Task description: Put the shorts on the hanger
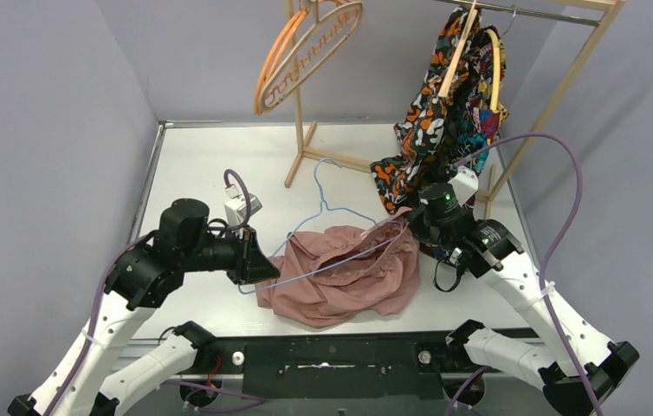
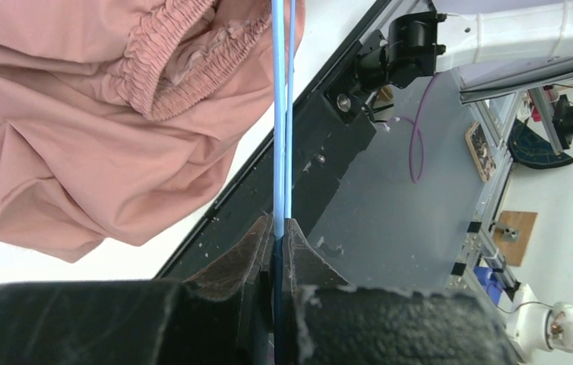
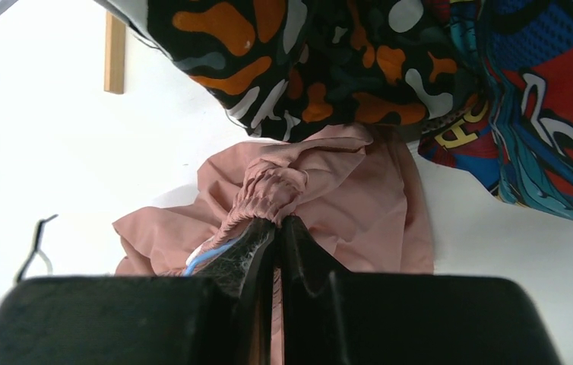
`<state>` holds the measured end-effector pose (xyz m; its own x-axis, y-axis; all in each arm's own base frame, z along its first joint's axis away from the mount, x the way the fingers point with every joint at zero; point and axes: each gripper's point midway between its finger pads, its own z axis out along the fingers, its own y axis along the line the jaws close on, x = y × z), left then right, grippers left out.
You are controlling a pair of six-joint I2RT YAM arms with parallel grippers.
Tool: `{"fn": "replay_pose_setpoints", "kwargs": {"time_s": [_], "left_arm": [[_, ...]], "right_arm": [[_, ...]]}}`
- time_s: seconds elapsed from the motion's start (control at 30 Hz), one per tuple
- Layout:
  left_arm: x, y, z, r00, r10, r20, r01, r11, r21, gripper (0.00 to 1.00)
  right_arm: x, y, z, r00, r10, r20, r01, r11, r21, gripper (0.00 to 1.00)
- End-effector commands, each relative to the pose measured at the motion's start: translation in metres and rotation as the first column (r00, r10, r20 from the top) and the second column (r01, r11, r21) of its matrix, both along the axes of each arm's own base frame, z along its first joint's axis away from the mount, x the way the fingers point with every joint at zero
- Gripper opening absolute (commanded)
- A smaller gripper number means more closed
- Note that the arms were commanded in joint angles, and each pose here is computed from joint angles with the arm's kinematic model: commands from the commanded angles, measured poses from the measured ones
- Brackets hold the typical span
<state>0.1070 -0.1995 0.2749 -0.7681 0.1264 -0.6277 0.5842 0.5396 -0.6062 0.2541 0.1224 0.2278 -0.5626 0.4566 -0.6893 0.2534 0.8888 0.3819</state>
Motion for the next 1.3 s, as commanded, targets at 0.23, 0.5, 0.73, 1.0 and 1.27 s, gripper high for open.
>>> {"fn": "replay_pose_setpoints", "kwargs": {"time_s": [0.23,0.5,0.73,1.0,1.27], "left_arm": [[0.035,-0.027,0.025,0.944,-0.01,0.329,0.077,0.979,-0.19,0.0],[0.022,-0.034,0.033,0.793,-0.085,0.603,0.28,0.93,-0.238,0.0],[0.022,-0.032,0.028,0.692,-0.11,0.713,0.327,0.929,-0.173,0.0],[0.026,-0.018,-0.005,0.65,-0.133,0.748,0.275,0.959,-0.068,0.0],[0.029,-0.016,-0.008,0.58,-0.089,0.809,0.261,0.962,-0.081,0.0]], "right_arm": [[-0.011,0.03,0.057,0.96,0.23,0.162,-0.247,0.964,0.095,0.0],[-0.036,0.052,0.11,0.865,0.422,0.271,-0.465,0.877,0.118,0.0],[-0.046,0.08,0.154,0.789,0.485,0.376,-0.577,0.796,0.182,0.0],[-0.055,0.125,0.188,0.688,0.569,0.451,-0.691,0.704,0.165,0.0],[-0.061,0.156,0.209,0.604,0.625,0.495,-0.76,0.638,0.123,0.0]]}}
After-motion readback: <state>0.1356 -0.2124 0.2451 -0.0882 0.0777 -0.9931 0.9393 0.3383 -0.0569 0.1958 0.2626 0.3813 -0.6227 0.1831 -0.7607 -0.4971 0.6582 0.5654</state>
